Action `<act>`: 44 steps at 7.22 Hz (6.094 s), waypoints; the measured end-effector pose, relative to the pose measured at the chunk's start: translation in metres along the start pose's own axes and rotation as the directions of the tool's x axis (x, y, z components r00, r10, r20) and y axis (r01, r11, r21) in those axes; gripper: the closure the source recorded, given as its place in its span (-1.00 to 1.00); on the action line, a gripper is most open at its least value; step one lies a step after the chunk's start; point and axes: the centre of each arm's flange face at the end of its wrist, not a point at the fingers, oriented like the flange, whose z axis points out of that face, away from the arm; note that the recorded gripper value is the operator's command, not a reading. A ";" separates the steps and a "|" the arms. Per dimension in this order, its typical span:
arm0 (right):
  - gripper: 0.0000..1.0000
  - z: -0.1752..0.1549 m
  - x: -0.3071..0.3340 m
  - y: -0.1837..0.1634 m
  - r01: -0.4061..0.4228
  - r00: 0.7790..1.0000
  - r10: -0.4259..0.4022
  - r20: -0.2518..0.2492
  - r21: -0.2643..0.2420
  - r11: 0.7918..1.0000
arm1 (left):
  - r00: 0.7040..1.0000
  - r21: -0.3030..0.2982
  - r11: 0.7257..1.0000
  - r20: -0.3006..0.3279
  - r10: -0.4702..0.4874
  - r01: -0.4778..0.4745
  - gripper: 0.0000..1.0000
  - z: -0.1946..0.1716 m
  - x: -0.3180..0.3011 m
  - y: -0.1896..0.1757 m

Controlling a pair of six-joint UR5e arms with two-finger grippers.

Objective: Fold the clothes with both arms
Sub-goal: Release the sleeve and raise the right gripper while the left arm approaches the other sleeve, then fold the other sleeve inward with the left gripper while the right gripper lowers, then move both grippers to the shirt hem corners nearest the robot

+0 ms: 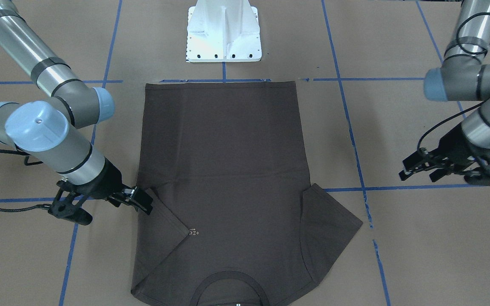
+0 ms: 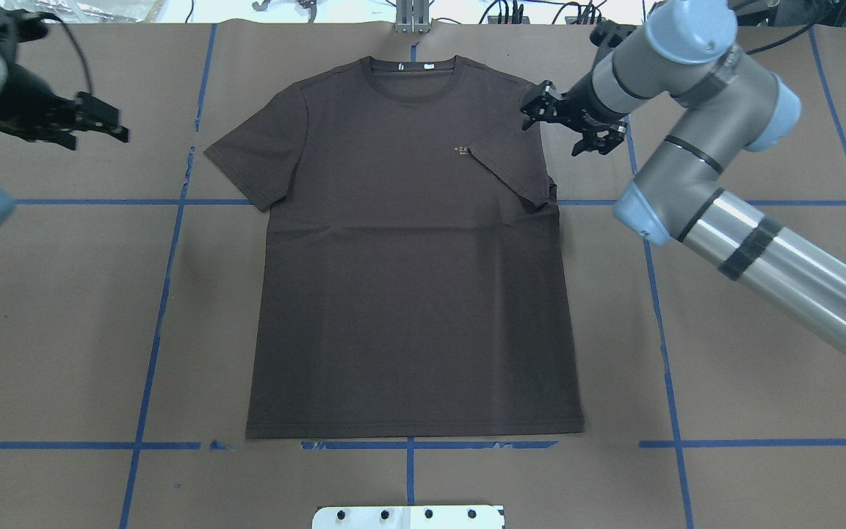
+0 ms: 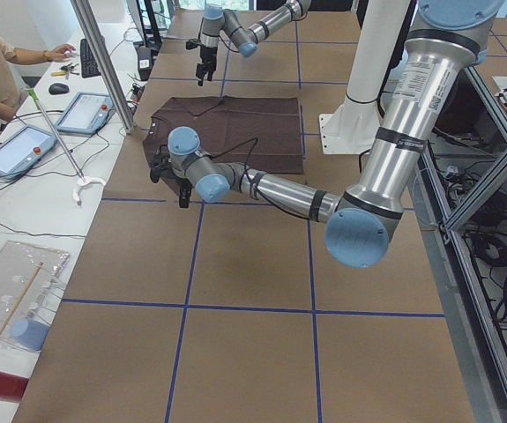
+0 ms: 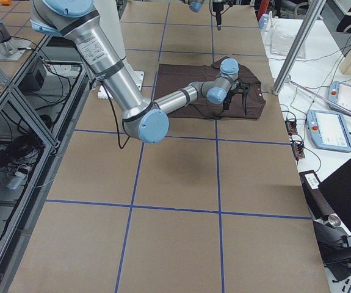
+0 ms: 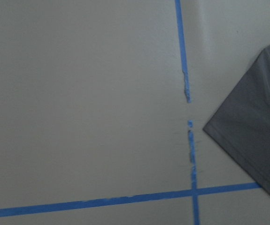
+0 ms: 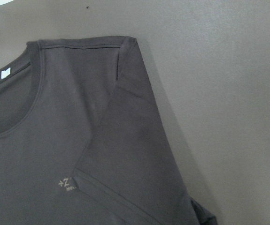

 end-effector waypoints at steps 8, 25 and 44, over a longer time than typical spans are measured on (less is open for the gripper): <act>-1.00 -0.045 0.088 -0.016 0.065 0.998 -0.065 0.006 -0.057 0.996 | 0.985 0.072 0.995 0.153 -0.085 0.075 -0.51 0.135 0.087 -0.014; -1.00 -0.050 0.081 -0.014 0.062 0.998 -0.061 0.009 -0.017 0.998 | 0.989 0.125 0.982 0.025 -0.146 0.141 1.00 0.116 0.172 -0.028; -0.77 0.010 0.088 0.400 -0.212 0.969 0.223 -0.103 0.102 0.972 | 0.949 -0.063 0.975 -0.223 -0.222 0.213 -0.31 0.020 0.219 0.099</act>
